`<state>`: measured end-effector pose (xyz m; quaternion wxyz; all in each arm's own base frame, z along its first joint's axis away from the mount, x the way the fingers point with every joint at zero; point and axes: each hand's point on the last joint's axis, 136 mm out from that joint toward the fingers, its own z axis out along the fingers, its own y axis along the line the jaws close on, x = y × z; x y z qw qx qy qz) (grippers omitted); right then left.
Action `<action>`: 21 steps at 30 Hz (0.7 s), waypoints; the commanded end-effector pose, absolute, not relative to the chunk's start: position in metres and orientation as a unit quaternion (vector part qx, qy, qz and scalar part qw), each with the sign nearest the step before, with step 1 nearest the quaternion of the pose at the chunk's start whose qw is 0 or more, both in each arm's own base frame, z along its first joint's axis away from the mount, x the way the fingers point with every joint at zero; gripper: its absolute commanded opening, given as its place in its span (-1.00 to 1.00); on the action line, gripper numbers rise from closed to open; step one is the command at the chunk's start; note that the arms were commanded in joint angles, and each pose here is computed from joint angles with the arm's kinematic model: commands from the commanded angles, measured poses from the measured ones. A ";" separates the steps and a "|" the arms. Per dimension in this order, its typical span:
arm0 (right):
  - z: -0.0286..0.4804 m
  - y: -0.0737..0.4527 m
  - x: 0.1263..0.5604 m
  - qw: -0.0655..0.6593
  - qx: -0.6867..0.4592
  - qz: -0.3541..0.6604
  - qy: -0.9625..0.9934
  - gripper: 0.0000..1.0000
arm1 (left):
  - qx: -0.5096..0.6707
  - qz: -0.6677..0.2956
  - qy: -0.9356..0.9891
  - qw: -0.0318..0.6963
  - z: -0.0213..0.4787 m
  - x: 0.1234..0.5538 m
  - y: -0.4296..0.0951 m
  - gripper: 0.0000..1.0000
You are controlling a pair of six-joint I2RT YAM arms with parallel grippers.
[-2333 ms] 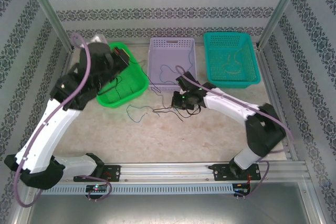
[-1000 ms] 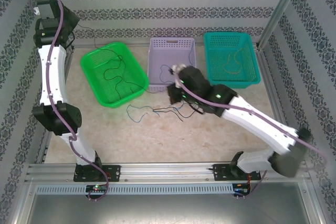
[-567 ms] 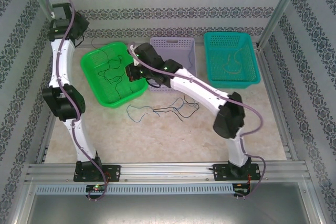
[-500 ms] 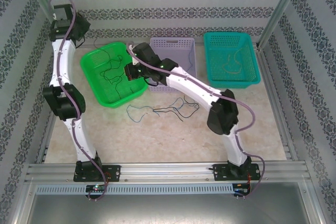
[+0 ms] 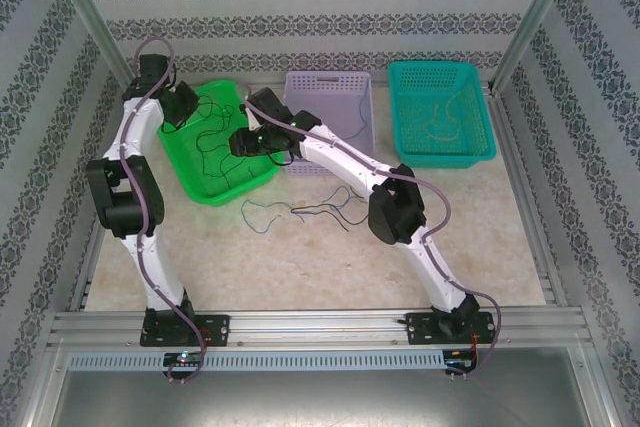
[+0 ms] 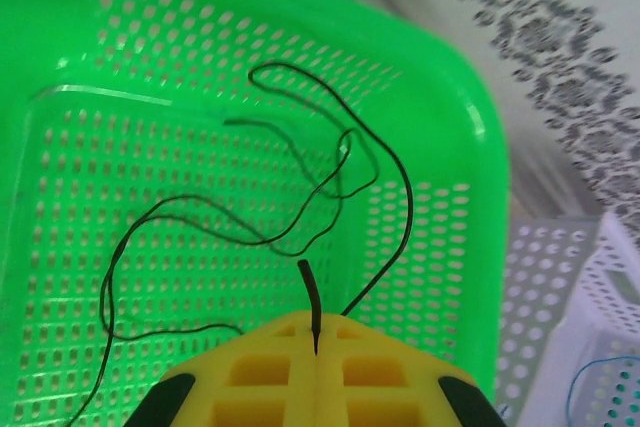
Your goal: Untangle the cables
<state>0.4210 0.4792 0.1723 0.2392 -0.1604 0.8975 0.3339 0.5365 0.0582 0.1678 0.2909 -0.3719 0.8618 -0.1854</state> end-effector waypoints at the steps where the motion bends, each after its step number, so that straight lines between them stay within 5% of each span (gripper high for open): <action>1: 0.240 0.455 0.423 0.288 -0.159 0.339 0.881 -0.03 | -0.356 -0.198 0.859 0.311 0.186 0.540 0.051 -1.00; 3: 0.257 0.440 0.422 0.303 -0.152 0.332 0.880 0.01 | -0.354 -0.197 0.863 0.301 0.184 0.537 0.048 -0.85; 7: 0.277 0.405 0.421 0.328 -0.130 0.313 0.882 0.02 | -0.354 -0.179 0.871 0.288 0.186 0.524 0.041 0.18; 13: 0.284 0.335 0.402 0.359 -0.082 0.280 0.887 -0.01 | -0.356 -0.184 0.868 0.294 0.222 0.506 0.023 1.00; 21: 0.219 0.229 0.342 0.324 0.031 0.242 0.914 -0.11 | -0.370 -0.200 0.852 0.311 0.261 0.462 -0.010 1.00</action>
